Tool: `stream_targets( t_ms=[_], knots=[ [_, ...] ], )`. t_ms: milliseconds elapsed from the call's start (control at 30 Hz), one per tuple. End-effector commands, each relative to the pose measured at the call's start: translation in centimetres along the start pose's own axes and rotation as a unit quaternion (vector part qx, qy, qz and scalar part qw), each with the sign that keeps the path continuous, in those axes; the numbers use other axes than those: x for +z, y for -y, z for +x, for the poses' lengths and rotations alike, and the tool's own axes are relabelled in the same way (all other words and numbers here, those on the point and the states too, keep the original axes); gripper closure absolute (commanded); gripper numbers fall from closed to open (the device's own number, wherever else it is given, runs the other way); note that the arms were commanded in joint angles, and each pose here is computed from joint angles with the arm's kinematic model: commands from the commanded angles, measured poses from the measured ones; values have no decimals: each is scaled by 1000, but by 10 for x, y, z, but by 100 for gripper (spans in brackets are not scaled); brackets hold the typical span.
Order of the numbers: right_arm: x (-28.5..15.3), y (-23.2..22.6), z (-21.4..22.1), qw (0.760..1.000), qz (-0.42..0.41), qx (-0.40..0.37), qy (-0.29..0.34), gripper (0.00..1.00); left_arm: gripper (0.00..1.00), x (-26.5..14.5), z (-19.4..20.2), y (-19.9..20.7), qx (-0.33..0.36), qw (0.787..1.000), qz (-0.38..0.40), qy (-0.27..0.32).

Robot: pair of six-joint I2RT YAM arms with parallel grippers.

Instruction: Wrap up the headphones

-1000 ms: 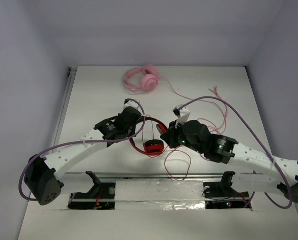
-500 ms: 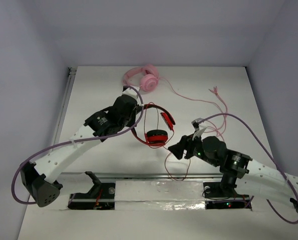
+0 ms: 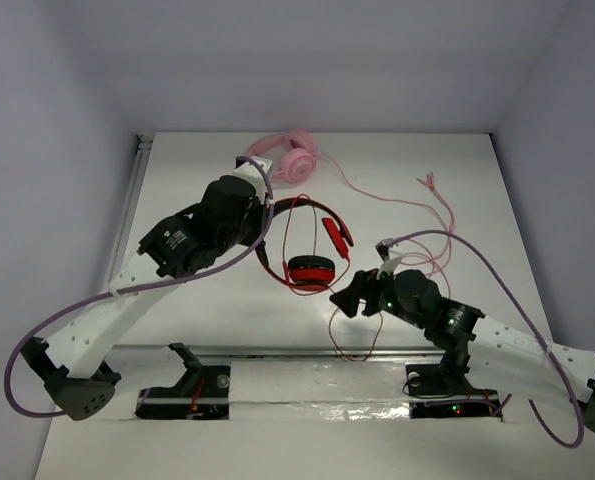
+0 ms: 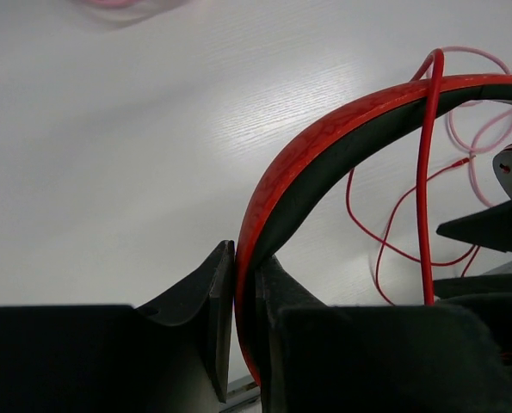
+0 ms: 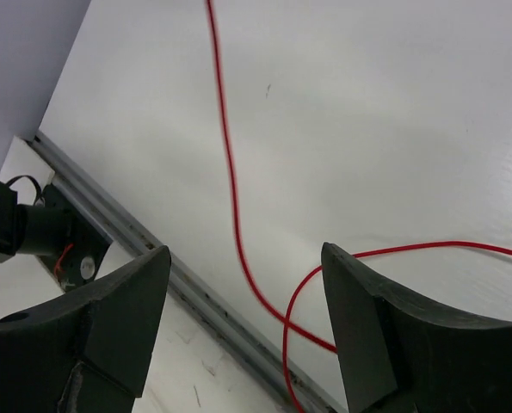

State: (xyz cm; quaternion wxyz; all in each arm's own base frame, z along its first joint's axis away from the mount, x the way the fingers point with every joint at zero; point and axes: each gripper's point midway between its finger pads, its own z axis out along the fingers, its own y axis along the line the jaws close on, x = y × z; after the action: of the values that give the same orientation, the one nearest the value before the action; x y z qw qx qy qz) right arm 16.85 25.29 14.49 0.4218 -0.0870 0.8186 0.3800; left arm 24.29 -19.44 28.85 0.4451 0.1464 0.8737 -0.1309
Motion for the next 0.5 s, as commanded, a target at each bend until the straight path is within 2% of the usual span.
stream_targets(
  t_ms=[0, 100, 233, 300, 367, 433, 467],
  knots=[
    [4, -13, -23, 999, -30, 9, 43, 23, 100, -27, -28, 11, -18, 998, 43, 45],
    [9, -15, -16, 999, -44, 5, 24, 23, 100, -33, -31, 10, -18, 998, 44, 47],
    [18, -36, 2, 994, -105, -1, -24, 23, 100, -35, -32, 13, -18, 997, 53, 47],
    [27, -33, 10, 994, -99, -2, -42, 24, 100, -36, -34, 16, -19, 997, 61, 48],
    [32, -37, 6, 994, -104, -4, -35, 23, 100, -38, -36, 17, -19, 996, 64, 51],
    [35, -41, 3, 993, -113, -3, -29, 28, 100, -41, -37, 17, -19, 996, 65, 52],
    [35, -44, 0, 993, -116, -3, -24, 34, 100, -42, -38, 17, -17, 996, 65, 52]
  ],
)
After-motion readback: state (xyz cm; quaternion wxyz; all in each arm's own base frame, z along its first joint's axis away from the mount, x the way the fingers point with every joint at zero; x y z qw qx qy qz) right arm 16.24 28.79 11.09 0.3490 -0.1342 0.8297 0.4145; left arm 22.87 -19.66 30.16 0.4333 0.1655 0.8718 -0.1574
